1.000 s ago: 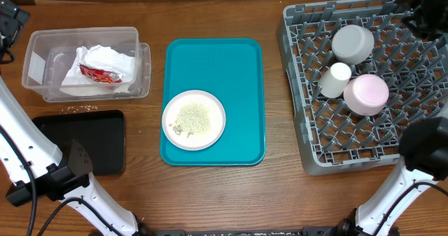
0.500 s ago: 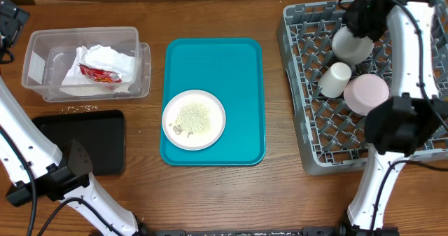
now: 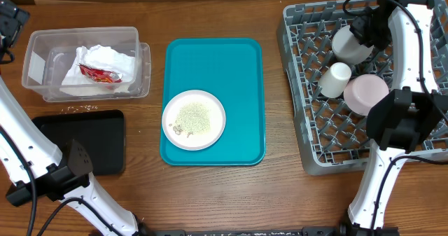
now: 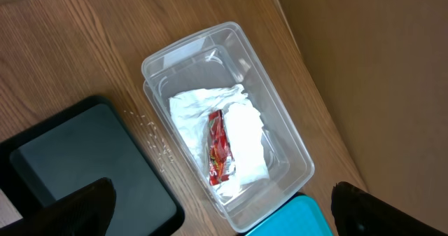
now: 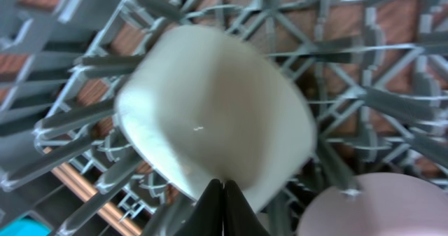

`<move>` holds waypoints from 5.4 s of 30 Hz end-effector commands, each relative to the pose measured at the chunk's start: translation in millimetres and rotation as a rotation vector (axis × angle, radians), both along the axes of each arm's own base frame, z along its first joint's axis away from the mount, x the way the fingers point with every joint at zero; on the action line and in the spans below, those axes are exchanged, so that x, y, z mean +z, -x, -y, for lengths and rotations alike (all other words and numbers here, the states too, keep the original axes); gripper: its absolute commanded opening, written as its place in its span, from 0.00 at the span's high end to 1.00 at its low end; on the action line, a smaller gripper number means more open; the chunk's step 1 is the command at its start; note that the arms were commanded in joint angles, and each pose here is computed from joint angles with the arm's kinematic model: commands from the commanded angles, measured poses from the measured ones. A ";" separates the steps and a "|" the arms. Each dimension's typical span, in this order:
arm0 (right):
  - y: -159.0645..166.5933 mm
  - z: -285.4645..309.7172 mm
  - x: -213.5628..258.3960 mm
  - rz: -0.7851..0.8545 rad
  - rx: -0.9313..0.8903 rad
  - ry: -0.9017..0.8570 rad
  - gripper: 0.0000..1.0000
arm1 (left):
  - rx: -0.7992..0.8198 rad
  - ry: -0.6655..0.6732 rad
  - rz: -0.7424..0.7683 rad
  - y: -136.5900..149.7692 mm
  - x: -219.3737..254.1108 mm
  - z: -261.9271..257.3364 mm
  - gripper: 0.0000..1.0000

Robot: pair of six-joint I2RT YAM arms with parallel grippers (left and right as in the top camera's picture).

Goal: Sort waste into correct bins and load items into the dishwasher
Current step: 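Open the right gripper and release the saucer in the rack, then raise the right gripper and withdraw it to the rack's right side, then swing the left gripper over the white rice plate on the teal tray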

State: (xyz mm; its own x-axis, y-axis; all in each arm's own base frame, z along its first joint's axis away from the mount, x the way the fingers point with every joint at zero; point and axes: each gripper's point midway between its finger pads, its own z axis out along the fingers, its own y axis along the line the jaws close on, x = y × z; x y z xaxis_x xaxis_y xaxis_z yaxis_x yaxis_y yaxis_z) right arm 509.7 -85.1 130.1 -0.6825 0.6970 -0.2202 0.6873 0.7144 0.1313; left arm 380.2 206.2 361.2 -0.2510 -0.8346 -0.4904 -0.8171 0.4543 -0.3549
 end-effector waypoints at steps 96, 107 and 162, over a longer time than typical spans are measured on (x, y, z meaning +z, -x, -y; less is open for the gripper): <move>48.7 -260.1 93.7 0.154 0.546 -0.113 0.00 | -0.018 -0.012 -0.022 -2.7 -5.0 -0.3 0.00; 40.4 -252.1 95.5 0.180 0.530 -0.063 0.00 | -0.018 -0.012 -0.022 -2.7 -5.0 -0.3 0.00; 55.9 37.1 84.7 0.078 -0.080 -0.070 0.00 | -1.003 0.200 -0.334 -53.5 -121.4 334.6 0.00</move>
